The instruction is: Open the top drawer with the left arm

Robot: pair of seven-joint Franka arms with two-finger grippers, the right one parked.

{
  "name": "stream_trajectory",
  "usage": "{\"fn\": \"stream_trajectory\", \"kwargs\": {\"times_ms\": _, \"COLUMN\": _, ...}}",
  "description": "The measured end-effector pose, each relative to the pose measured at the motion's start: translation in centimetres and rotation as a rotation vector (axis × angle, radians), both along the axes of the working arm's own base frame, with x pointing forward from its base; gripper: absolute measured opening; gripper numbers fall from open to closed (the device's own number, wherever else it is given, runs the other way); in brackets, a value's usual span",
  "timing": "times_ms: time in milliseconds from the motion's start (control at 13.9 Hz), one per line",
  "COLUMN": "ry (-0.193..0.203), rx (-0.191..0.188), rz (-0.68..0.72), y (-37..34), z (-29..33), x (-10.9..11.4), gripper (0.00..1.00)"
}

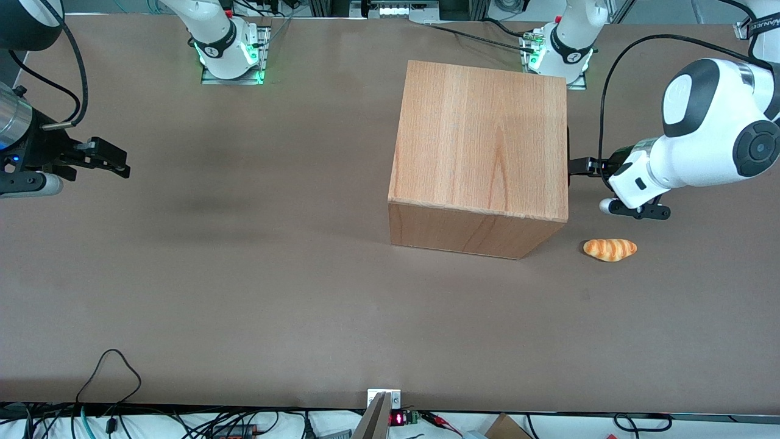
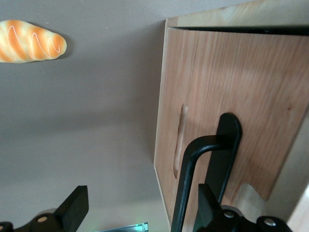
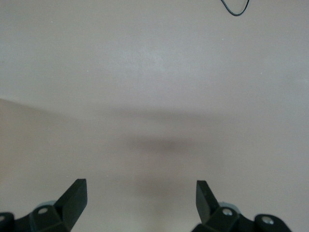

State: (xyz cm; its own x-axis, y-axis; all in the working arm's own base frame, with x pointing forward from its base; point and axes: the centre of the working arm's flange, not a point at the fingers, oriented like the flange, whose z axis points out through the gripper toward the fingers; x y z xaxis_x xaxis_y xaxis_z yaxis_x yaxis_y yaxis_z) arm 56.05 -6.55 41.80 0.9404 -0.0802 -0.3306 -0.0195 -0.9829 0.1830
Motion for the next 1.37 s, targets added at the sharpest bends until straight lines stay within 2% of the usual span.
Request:
{"fn": "stream_trajectory", "kwargs": {"times_ms": 288, "ry": 0.019, "rx": -0.003, "rz": -0.007, "y": 0.0, "z": -1.2, "x": 0.2, "gripper": 1.0}}
{"fn": "stream_trajectory", "kwargs": {"times_ms": 863, "ry": 0.031, "rx": -0.005, "rz": -0.013, "y": -0.1, "z": -2.1, "x": 0.3, "gripper": 1.0}}
{"fn": "stream_trajectory", "kwargs": {"times_ms": 1366, "ry": 0.031, "rx": 0.013, "rz": -0.027, "y": -0.2, "z": -2.5, "x": 0.4, "gripper": 1.0}}
